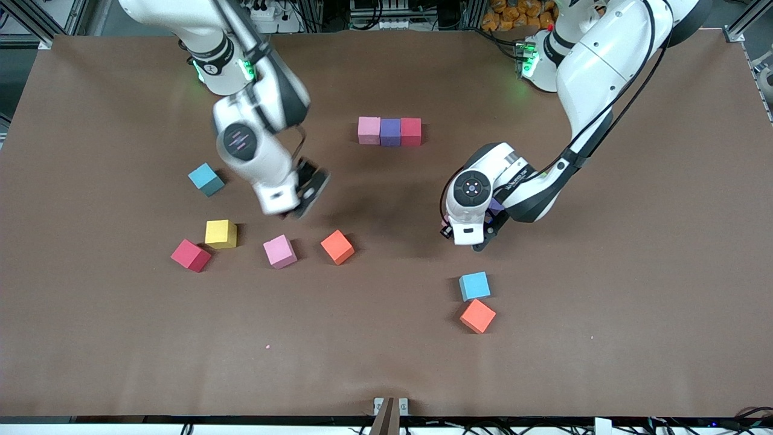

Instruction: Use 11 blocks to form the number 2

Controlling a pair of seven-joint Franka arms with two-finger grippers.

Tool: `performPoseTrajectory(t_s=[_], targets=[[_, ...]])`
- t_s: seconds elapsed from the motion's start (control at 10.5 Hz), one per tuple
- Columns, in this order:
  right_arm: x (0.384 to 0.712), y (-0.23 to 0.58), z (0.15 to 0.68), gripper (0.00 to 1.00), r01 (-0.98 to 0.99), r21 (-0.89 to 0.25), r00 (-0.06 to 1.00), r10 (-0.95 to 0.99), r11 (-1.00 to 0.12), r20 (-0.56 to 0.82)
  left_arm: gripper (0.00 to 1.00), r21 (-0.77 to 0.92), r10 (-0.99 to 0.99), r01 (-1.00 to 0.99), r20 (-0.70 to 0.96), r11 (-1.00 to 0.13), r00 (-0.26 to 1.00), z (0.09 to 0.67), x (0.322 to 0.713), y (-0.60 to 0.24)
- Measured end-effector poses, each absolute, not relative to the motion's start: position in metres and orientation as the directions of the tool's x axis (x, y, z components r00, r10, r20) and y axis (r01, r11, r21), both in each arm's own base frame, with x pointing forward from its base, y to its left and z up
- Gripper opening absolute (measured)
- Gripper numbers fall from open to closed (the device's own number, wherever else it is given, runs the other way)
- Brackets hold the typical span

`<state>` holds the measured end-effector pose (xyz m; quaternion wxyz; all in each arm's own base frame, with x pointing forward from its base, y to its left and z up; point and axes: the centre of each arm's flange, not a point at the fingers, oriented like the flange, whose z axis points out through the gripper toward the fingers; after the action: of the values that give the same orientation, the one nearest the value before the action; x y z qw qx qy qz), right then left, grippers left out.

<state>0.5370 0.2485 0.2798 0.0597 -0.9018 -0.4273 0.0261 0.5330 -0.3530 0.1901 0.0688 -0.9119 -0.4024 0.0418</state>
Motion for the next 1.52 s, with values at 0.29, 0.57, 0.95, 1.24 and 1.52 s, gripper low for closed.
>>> performPoseTrajectory(t_s=[0.29,0.57,0.95,1.24,1.52], targets=[[0.594,0.208,0.251,1.00,0.587,-0.113,0.805,0.593,-0.801,-0.020,0.59,-0.147,0.679,0.669,-0.029,-0.729,0.734,0.195,0.523,-0.368],[0.625,0.193,0.231,1.00,0.511,-0.079,0.857,0.514,-0.856,-0.027,0.59,-0.127,0.574,0.566,-0.042,-0.815,0.818,0.207,0.489,-0.403],[0.632,0.194,0.216,1.00,0.454,-0.075,0.888,0.458,-0.888,-0.046,0.59,-0.063,0.441,0.438,-0.045,-0.897,0.897,0.207,0.437,-0.440],[0.640,0.198,0.226,1.00,0.442,-0.073,0.895,0.445,-0.894,-0.033,0.59,-0.046,0.340,0.338,-0.043,-0.940,0.940,0.197,0.401,-0.448],[0.646,0.203,0.241,1.00,0.440,-0.084,0.895,0.444,-0.894,-0.047,0.57,-0.025,0.275,0.274,-0.058,-0.961,0.960,0.202,0.369,-0.460]])
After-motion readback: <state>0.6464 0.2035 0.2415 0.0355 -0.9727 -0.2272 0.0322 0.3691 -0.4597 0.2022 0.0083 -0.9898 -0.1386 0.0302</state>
